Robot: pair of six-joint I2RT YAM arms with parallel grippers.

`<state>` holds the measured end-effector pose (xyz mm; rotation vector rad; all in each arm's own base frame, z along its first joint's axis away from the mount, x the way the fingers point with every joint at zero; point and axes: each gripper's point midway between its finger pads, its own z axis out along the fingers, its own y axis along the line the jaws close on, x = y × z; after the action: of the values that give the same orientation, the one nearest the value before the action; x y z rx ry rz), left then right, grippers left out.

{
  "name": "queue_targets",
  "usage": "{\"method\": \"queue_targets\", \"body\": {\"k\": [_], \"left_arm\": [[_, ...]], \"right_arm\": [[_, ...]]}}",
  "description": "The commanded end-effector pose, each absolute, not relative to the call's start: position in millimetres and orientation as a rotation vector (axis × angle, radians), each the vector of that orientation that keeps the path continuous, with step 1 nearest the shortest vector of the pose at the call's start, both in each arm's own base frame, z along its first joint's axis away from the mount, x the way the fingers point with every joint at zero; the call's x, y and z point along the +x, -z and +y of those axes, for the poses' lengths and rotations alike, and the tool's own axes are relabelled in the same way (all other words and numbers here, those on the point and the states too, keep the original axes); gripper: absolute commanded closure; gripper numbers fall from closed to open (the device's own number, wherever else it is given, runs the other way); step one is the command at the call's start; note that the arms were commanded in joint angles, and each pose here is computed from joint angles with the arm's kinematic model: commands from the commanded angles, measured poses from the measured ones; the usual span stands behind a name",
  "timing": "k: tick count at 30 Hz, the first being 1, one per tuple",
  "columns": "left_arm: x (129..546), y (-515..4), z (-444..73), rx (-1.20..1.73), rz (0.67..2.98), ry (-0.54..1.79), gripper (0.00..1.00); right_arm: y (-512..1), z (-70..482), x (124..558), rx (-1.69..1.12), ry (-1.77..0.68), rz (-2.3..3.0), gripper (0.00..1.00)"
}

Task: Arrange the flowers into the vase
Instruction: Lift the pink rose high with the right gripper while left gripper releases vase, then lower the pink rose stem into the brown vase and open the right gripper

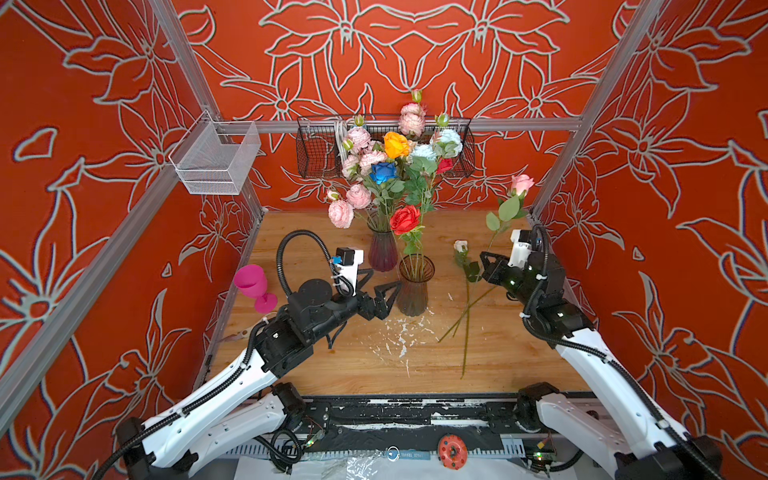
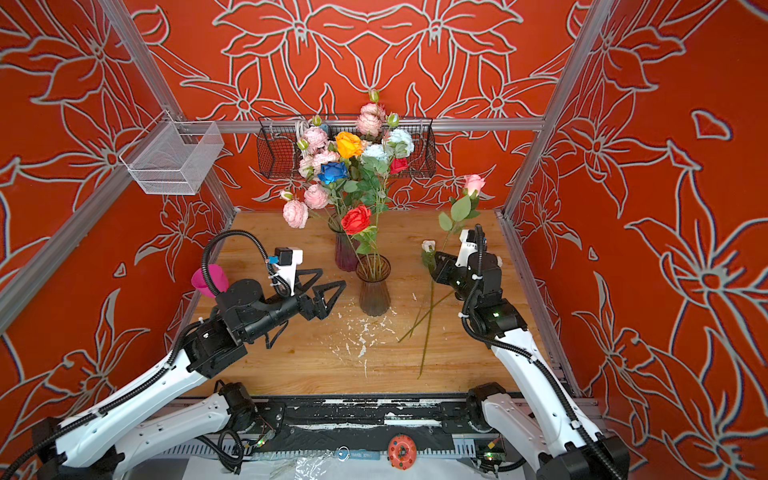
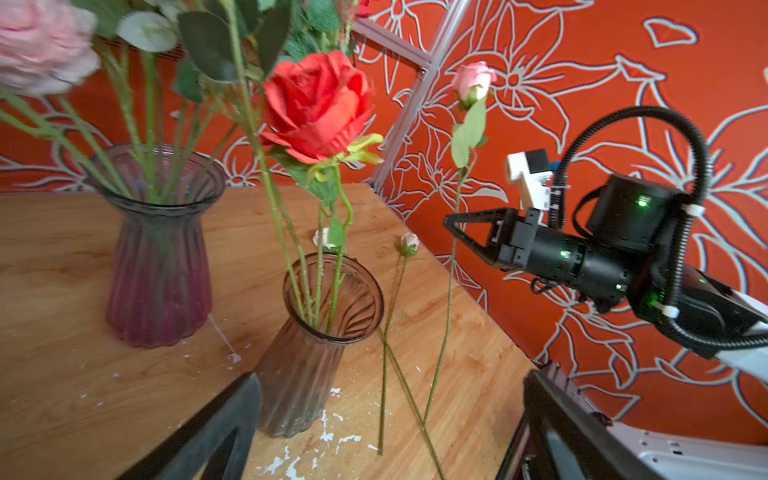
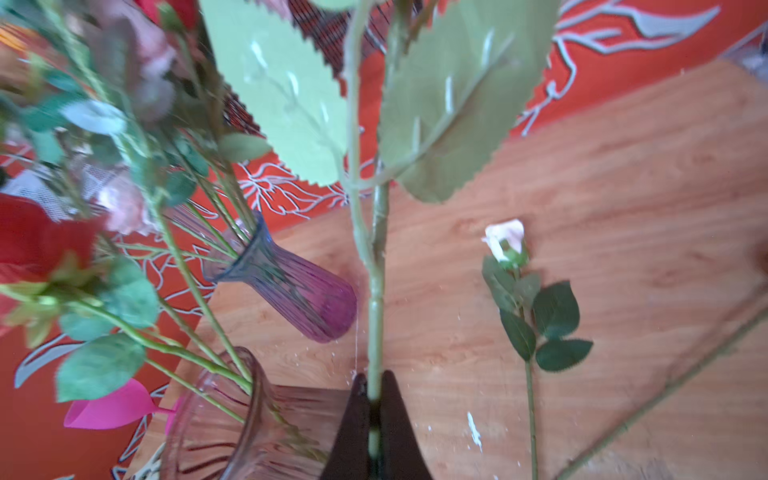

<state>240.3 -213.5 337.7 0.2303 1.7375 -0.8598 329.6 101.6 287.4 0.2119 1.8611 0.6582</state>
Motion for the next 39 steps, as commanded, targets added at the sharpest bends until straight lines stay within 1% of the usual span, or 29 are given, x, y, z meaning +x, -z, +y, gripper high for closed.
{"method": "queue_targets", "body": {"k": [1, 6, 9, 13, 15, 18, 22, 29, 33, 39], "left_arm": [[254.2, -350.5, -171.6, 0.019, 1.663, 0.721, 0.02], [266.5, -341.2, -105.2, -0.317, 1.639, 0.52, 0.02], [268.9, -336.1, -77.0, -0.47, 1.606, 0.492, 0.02], [271.7, -332.8, -56.5, -0.571, 1.571, 0.492, 0.02], [272.9, -333.6, -54.4, -0.574, 1.571, 0.492, 0.02], [274.8, -333.7, -56.8, -0.566, 1.577, 0.51, 0.02], [278.1, -331.0, -63.8, -0.546, 1.598, 0.535, 0.02], [284.0, -325.1, -72.2, -0.536, 1.637, 0.574, 0.02], [287.2, -322.6, -74.9, -0.534, 1.65, 0.593, 0.02], [289.9, -319.9, -78.0, -0.523, 1.665, 0.605, 0.02]], "right_arm": [[-355.2, 110.1, 330.1, 0.119, -0.672, 1.643, 1.0], [-447.8, 140.6, 325.5, -0.012, -0.675, 1.439, 1.0], [-489.5, 164.5, 329.4, -0.074, -0.718, 1.376, 1.0], [-516.2, 195.9, 338.7, -0.151, -0.74, 1.357, 1.0], [-517.6, 209.7, 344.5, -0.179, -0.734, 1.371, 1.0], [-498.0, 231.0, 356.7, -0.223, -0.719, 1.426, 1.0], [-463.9, 242.2, 361.8, -0.237, -0.69, 1.479, 1.0], [-387.3, 262.6, 355.1, -0.279, -0.707, 1.608, 1.0], [-348.0, 270.7, 348.5, -0.337, -0.661, 1.736, 1.0], [-312.8, 266.0, 343.8, -0.349, -0.594, 1.859, 0.77]]}}
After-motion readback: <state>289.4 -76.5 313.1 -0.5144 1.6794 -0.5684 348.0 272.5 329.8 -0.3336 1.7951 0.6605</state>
